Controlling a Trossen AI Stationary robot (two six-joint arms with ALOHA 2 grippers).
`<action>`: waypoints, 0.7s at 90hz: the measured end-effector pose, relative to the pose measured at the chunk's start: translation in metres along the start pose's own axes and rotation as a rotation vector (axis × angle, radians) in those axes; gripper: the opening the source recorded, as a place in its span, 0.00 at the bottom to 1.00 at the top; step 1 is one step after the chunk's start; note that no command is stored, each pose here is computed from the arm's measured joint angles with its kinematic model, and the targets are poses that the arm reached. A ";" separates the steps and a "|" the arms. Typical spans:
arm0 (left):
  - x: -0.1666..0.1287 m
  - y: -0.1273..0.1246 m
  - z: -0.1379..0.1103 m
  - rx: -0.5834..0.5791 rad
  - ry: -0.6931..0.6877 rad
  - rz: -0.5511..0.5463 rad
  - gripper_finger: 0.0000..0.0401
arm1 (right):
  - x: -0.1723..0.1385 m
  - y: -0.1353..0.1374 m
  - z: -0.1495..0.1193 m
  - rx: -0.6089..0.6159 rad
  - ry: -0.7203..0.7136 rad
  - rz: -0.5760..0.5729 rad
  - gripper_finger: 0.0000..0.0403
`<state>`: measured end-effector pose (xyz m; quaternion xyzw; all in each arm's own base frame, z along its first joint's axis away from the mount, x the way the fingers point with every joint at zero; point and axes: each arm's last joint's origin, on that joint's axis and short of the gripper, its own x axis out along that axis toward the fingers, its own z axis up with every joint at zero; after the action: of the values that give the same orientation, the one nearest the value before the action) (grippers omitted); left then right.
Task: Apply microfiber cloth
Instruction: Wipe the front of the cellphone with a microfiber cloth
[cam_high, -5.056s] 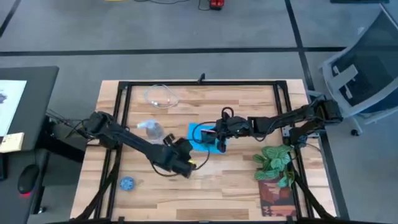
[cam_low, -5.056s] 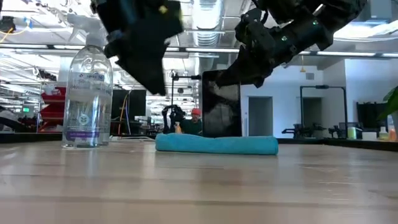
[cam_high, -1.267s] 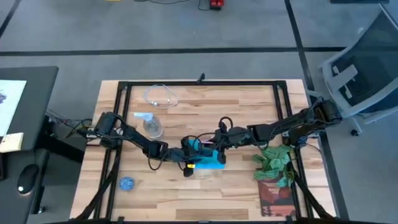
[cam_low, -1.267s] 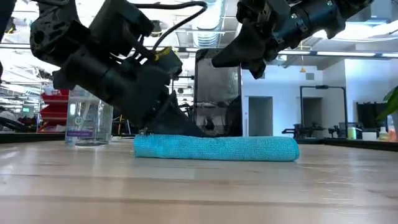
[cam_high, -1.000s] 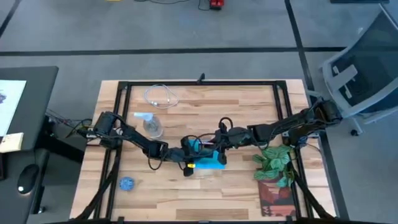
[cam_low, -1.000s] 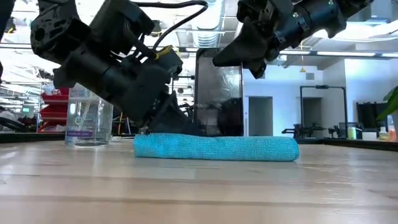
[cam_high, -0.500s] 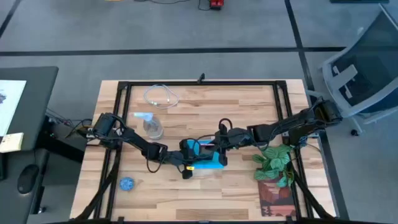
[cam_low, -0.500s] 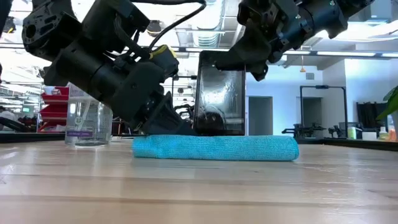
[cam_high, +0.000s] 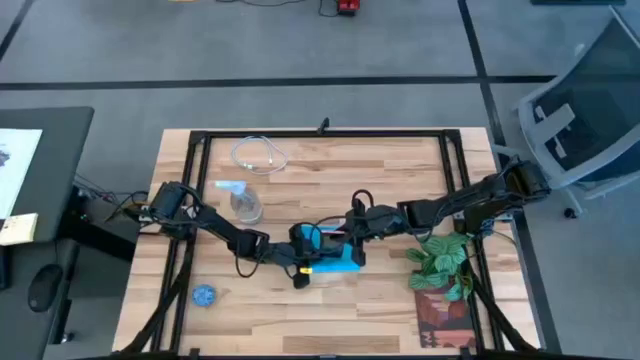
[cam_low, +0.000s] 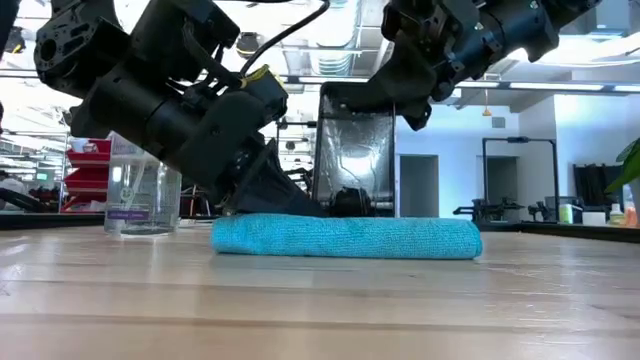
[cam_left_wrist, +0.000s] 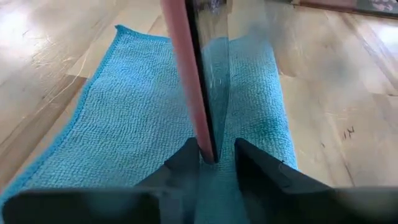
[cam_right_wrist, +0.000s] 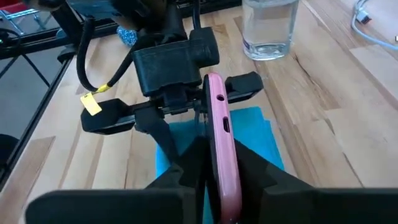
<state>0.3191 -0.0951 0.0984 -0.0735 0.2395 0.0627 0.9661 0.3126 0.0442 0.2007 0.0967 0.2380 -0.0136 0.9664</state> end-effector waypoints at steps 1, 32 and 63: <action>0.000 0.000 0.000 0.000 0.000 0.000 0.19 | 0.000 0.000 0.000 0.000 0.001 0.000 0.08; -0.001 -0.002 0.003 -0.031 -0.039 0.010 0.19 | 0.000 0.000 -0.002 -0.006 0.021 0.001 0.08; -0.001 -0.002 0.006 -0.036 -0.072 0.005 0.13 | 0.000 0.003 -0.003 -0.011 0.023 0.010 0.08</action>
<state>0.3218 -0.0963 0.1045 -0.0880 0.2037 0.0718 0.9724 0.3111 0.0480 0.1989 0.0925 0.2486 -0.0060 0.9642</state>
